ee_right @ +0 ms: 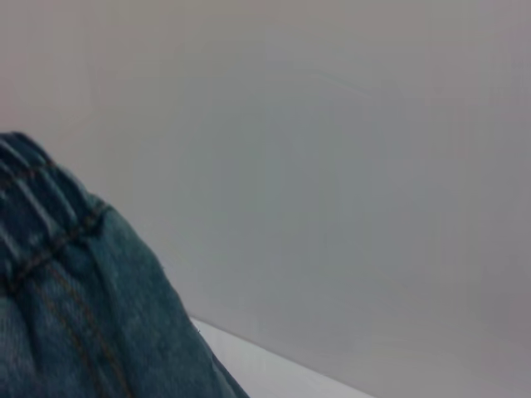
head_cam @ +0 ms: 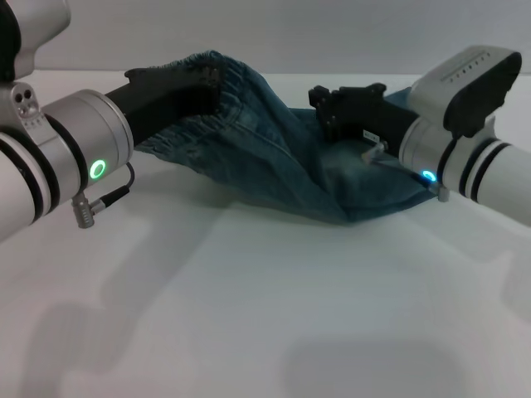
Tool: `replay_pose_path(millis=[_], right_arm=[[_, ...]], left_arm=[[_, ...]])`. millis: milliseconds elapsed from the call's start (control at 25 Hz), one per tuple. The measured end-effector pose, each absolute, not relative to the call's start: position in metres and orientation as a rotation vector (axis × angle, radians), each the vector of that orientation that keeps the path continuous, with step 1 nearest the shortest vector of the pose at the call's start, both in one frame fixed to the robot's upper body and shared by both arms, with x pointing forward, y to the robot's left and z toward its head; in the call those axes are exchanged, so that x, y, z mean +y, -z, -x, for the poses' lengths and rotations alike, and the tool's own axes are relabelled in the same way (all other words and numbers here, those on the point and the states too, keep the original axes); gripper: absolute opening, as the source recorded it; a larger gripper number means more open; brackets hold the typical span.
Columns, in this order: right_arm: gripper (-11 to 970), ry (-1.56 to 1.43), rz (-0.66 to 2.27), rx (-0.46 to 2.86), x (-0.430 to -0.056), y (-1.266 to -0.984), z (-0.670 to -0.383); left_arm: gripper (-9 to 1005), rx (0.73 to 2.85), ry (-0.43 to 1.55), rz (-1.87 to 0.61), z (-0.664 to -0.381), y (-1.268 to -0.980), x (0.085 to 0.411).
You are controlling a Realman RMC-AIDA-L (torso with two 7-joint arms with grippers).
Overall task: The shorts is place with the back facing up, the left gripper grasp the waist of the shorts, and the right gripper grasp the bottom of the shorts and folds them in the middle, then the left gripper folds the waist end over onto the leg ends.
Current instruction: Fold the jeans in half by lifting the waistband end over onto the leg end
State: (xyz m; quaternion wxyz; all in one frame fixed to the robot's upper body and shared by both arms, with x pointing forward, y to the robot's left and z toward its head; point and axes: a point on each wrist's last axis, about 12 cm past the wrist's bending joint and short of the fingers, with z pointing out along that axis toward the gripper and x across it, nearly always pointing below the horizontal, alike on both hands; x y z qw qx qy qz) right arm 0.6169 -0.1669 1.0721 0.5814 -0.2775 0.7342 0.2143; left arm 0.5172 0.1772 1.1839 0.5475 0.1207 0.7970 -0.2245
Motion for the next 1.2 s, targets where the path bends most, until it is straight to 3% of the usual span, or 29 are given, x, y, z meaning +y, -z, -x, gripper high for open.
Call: replay_pose_path(millis=[1200], right_arm=[[-1,-0.649,0.868,1.773,-0.091,-1.066,-0.596]], left_arm=[[33,1.762,0.546,-0.347,-0.528,-1.209,0.161]])
